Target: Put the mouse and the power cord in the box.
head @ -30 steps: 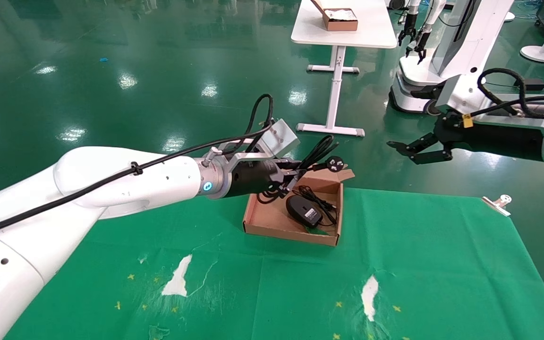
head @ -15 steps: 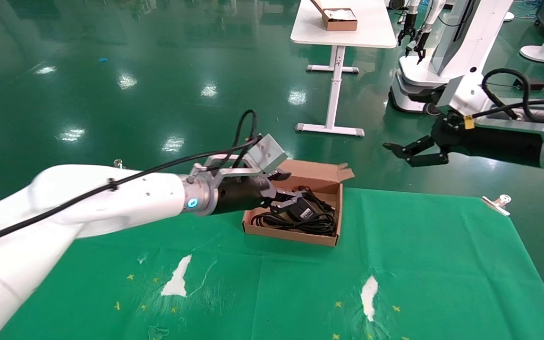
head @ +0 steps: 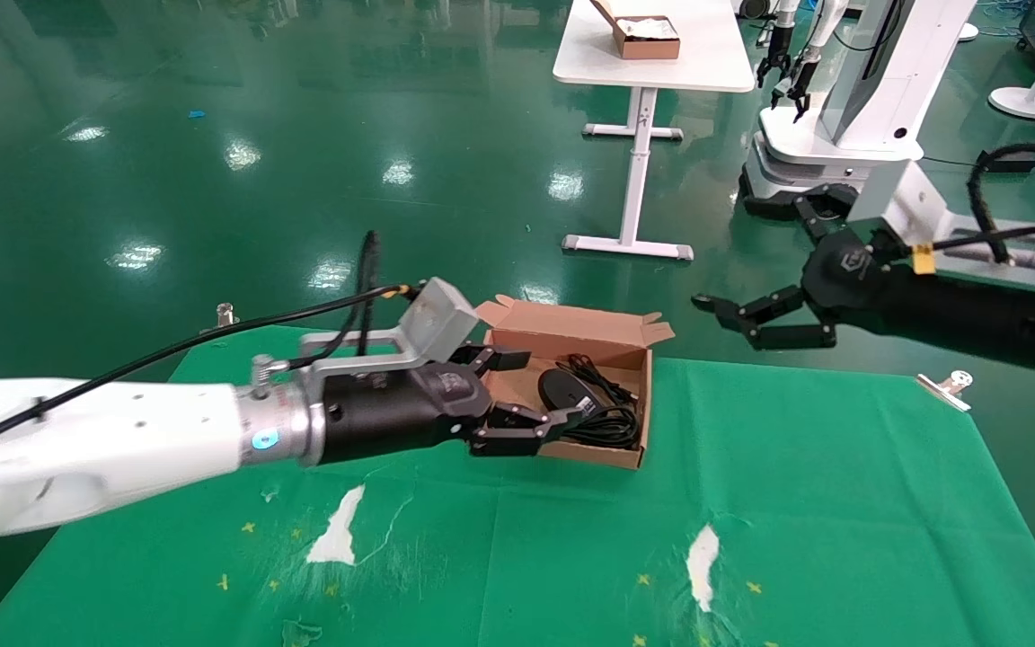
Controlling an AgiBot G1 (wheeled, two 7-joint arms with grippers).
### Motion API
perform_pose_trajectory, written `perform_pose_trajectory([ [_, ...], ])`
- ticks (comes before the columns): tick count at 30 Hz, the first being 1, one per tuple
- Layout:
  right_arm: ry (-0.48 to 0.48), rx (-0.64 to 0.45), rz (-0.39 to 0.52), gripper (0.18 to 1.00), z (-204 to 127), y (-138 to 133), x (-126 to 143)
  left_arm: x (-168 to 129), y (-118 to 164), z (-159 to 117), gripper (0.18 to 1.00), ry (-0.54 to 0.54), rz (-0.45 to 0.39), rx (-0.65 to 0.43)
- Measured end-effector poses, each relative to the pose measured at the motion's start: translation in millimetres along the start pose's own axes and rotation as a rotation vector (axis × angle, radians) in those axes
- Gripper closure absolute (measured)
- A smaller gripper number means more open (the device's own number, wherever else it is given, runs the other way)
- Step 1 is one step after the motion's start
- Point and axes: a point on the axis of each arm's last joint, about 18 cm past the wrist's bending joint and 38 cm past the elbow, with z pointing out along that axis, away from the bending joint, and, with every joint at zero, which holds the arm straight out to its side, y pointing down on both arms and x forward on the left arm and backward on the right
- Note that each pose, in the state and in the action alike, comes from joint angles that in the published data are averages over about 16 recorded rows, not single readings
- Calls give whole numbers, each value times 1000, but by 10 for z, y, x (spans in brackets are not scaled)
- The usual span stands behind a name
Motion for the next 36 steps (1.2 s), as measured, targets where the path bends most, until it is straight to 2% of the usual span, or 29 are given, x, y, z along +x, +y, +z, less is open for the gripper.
perform_pose_trajectory([
  [8,-67,76,71,178,-107,-95,-272,139,45,-424,268,67,-28,80],
  [14,-130,125,122,178,-203,-185,-497,262,48,-765,215,114,-26,135],
  [23,-243,184,198,178,-369,-345,-870,489,15,-1294,187,185,9,202],
  [36,-439,234,302,178,-646,-611,-1455,891,-83,-1993,184,293,108,255],
])
